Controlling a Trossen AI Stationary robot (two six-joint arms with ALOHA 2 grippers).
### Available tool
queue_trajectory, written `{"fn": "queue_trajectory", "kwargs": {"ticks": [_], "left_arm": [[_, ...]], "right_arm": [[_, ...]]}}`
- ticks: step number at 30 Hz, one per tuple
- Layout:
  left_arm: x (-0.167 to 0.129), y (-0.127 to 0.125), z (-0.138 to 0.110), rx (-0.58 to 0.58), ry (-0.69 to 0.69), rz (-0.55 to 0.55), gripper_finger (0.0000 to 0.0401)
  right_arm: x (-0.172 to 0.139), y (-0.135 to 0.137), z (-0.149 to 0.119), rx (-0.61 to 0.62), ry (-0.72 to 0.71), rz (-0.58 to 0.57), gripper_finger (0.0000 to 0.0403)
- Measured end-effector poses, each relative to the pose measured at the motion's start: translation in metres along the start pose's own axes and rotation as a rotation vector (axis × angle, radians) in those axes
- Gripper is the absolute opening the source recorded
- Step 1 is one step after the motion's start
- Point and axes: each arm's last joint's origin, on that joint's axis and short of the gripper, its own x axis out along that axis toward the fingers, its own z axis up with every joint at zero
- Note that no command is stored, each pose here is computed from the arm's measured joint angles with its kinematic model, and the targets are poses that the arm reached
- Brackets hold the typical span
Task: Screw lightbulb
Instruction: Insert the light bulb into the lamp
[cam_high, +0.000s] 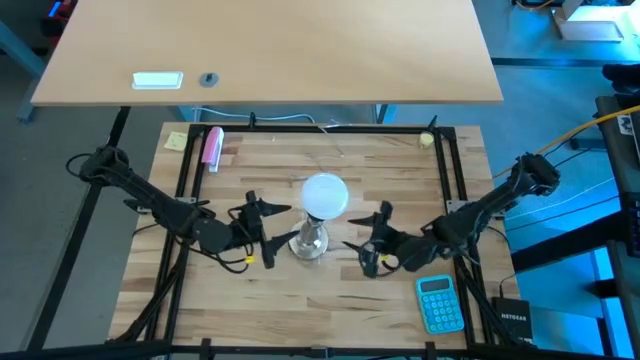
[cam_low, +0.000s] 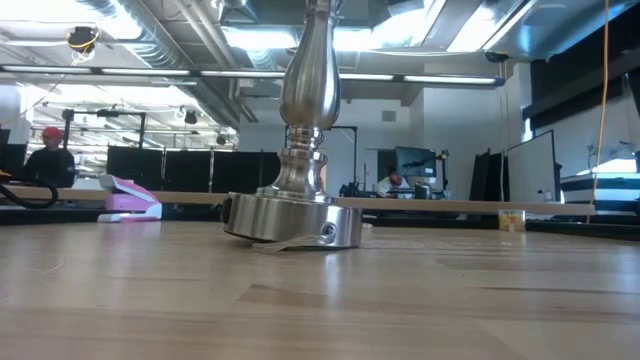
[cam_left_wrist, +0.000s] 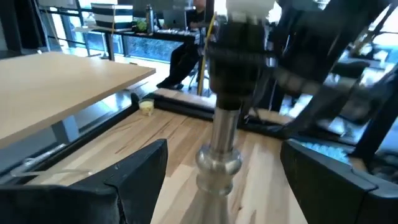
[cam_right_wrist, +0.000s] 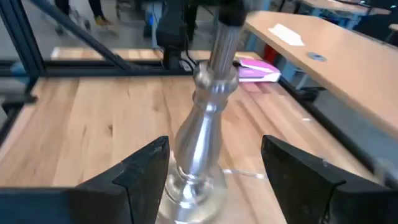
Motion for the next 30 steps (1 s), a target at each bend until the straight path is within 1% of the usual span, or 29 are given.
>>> {"fn": "queue_trajectory", "kwargs": {"ticks": [3, 6, 9, 12, 13, 16, 17, 23, 27, 30], "left_arm": [[-0.003, 0.001, 0.006, -0.037, -0.030, -0.002, 0.0301], [-0.003, 0.000, 0.010, -0.040, -0.056, -0.004, 0.0301], [-0.003, 0.001, 0.011, -0.039, -0.064, -0.003, 0.0301], [-0.003, 0.001, 0.010, -0.030, -0.060, -0.002, 0.0301], [-0.003, 0.000, 0.010, -0.027, -0.058, -0.003, 0.0301], [-0.003, 0.000, 0.010, -0.009, -0.056, -0.002, 0.0301], [-0.003, 0.000, 0.010, 0.003, -0.056, -0.002, 0.0301], [-0.001, 0.002, 0.010, 0.051, -0.058, 0.007, 0.0301], [-0.001, 0.002, 0.010, 0.055, -0.058, 0.008, 0.0301], [-0.001, 0.002, 0.010, 0.059, -0.058, 0.008, 0.0301]], "right_arm": [[0.014, -0.006, -0.023, 0.022, -0.067, 0.074, 0.0257], [0.025, -0.012, -0.038, 0.029, -0.140, 0.122, 0.0257], [0.039, -0.018, -0.044, 0.019, -0.188, 0.151, 0.0257], [0.055, -0.023, -0.040, 0.017, -0.240, 0.202, 0.0257], [0.059, -0.025, -0.040, 0.016, -0.243, 0.194, 0.0257], [0.072, -0.032, -0.048, 0.008, -0.204, 0.118, 0.0257], [0.075, -0.033, -0.051, 0.004, -0.195, 0.115, 0.0257], [0.088, -0.030, -0.059, 0.022, -0.227, 0.191, 0.0257], [0.097, -0.026, -0.066, 0.031, -0.254, 0.188, 0.0257], [0.109, -0.027, -0.069, 0.043, -0.241, 0.168, 0.0257]]}}
